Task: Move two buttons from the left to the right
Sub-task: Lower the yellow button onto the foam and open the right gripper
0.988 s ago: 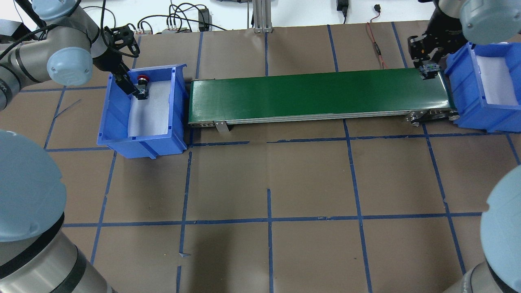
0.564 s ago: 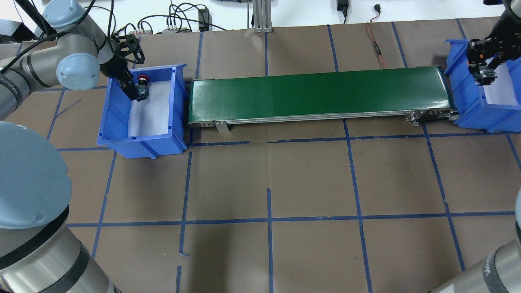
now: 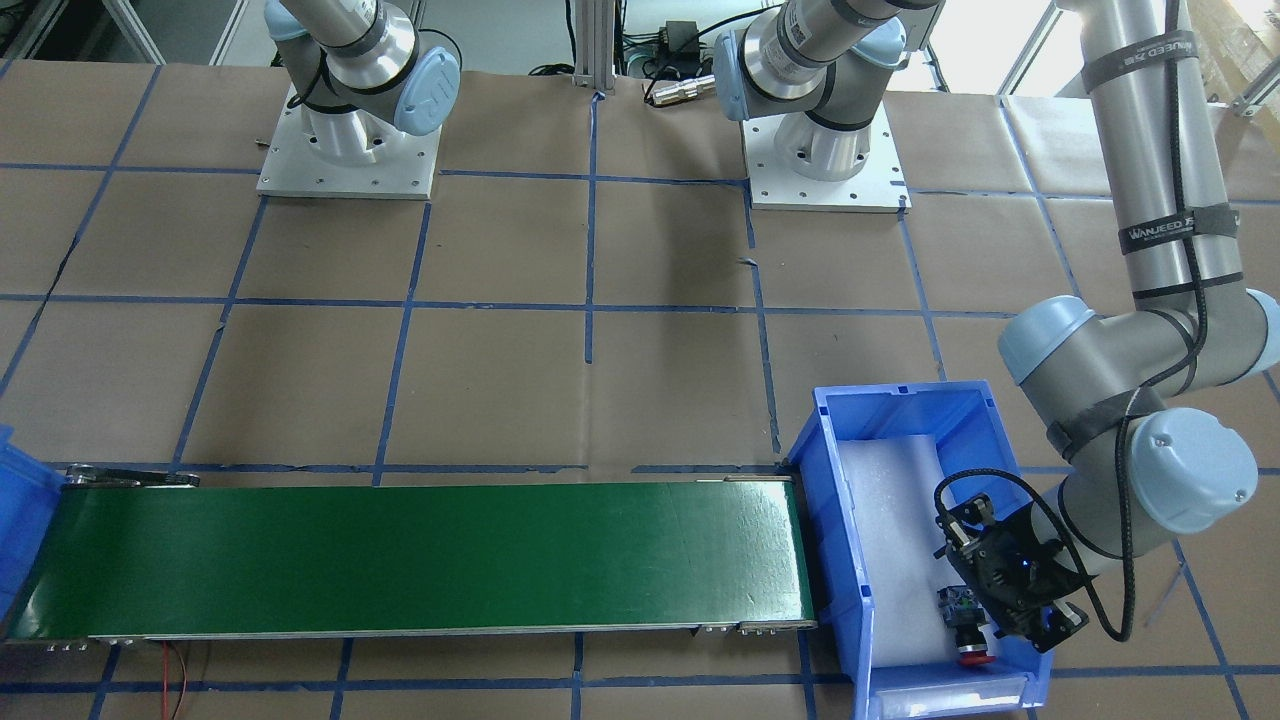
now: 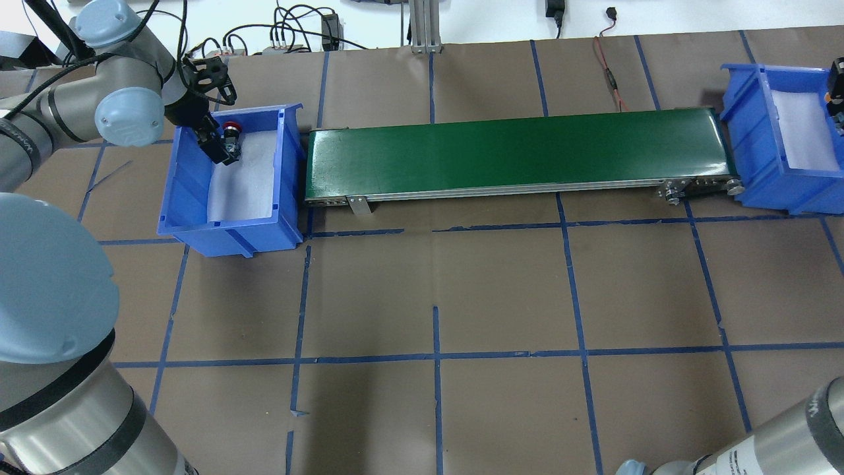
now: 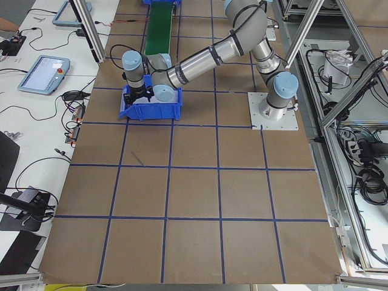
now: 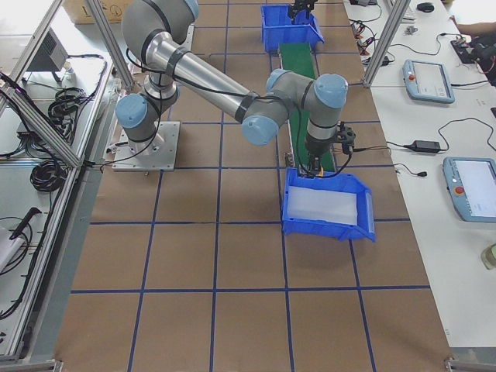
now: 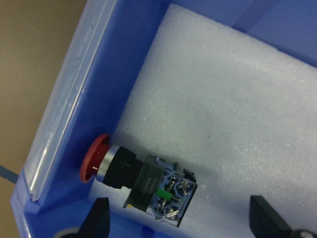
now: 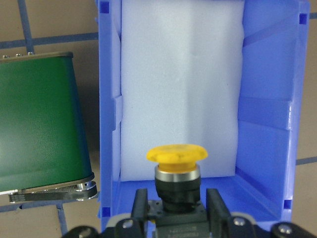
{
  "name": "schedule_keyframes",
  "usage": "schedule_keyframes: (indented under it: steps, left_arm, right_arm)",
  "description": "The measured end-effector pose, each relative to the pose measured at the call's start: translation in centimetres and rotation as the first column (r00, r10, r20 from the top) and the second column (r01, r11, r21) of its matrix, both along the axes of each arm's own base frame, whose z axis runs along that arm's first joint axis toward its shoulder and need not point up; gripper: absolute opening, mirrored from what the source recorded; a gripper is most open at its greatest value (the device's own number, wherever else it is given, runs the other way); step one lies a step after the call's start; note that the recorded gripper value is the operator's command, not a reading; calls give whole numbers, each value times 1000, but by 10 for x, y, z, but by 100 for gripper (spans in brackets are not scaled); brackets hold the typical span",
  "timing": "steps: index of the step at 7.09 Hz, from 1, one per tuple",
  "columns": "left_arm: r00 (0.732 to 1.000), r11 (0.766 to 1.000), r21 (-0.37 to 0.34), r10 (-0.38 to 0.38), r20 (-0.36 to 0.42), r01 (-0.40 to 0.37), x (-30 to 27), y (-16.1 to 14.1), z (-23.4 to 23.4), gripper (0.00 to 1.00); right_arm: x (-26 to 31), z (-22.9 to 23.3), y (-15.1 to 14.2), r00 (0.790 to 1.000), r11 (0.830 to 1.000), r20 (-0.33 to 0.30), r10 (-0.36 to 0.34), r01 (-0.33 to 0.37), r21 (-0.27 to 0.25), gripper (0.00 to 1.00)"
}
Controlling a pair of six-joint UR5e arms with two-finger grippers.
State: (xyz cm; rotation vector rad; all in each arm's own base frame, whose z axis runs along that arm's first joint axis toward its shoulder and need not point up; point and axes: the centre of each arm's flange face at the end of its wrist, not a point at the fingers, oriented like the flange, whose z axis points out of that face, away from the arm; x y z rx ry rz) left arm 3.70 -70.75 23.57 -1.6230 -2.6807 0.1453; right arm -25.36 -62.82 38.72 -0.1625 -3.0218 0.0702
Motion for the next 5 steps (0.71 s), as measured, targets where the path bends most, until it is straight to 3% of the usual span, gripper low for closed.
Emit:
schedule_keyframes:
  steps: [5]
  left_arm:
    - [1000, 1000, -13, 1, -2, -1, 3, -8, 1, 100]
  right_arm:
    - [-22, -66, -33, 1000, 999, 29, -3, 2, 44, 7]
